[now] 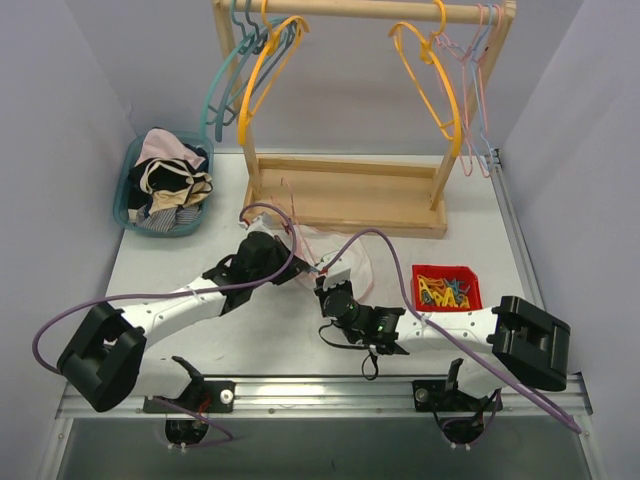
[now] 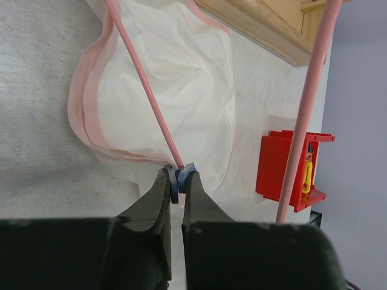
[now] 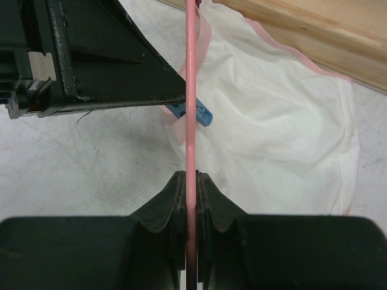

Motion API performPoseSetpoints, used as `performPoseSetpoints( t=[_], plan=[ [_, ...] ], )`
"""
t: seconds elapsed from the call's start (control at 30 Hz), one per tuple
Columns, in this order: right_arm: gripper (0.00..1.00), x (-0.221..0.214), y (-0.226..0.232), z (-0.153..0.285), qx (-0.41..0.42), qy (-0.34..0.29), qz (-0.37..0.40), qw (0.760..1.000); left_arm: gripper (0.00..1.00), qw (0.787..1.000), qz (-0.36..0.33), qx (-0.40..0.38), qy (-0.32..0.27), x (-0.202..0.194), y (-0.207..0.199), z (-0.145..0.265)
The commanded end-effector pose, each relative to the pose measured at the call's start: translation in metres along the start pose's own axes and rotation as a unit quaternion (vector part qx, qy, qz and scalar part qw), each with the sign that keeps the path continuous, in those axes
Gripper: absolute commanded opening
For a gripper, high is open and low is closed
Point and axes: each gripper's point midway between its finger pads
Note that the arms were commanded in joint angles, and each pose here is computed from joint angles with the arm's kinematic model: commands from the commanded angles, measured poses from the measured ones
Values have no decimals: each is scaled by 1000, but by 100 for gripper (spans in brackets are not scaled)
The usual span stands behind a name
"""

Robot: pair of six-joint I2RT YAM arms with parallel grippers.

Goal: Remove the underwear clipped to the hanger

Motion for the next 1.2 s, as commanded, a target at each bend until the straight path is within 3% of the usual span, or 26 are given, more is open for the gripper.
performPoseSetpoints(
  t=[0.0,0.2,0.33,0.57,0.63,0.7,0.8,0.83,0.87,1.1,1.17],
  plan=[
    [0,16,-11,2,-33,-18,-20,999,3,1000,4,-21,-12,7,-7,8],
    [0,4,-24,0,-58,0,-25,998,3,996,35,-69,-46,23,-16,32],
    [0,0,-36,1,-76,6,-35,996,3,996,27,-73,-37,21,-20,46],
    [0,16,-44,11,-64,-13,-37,997,3,999,13,-36,14,-11,32,62],
    [0,19,-44,13,-58,-18,-35,998,10,999,15,-44,18,-13,32,66],
    [0,21,-48,16,-63,-21,-32,997,29,999,13,-28,12,-11,39,69],
    [0,25,-59,20,-79,-25,-31,996,65,1000,1,-31,2,-5,32,77],
    [0,27,-63,22,-86,-26,-33,995,86,999,-2,-38,-23,7,21,81],
    [0,31,-67,25,-89,-31,-33,995,94,999,-12,-31,-31,11,21,83],
    [0,47,-61,34,-51,-49,-38,997,94,990,-62,-16,-124,64,-7,82],
    [0,47,-56,35,-40,-49,-39,997,94,991,-68,-15,-111,72,-17,65]
  ],
)
Point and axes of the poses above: each gripper's point midway between its finger pads, its own z axis back along the fingers, its own y axis along the line the jaws close on, x = y × z, and after that the axes turned 13 degrees about z, right-handed
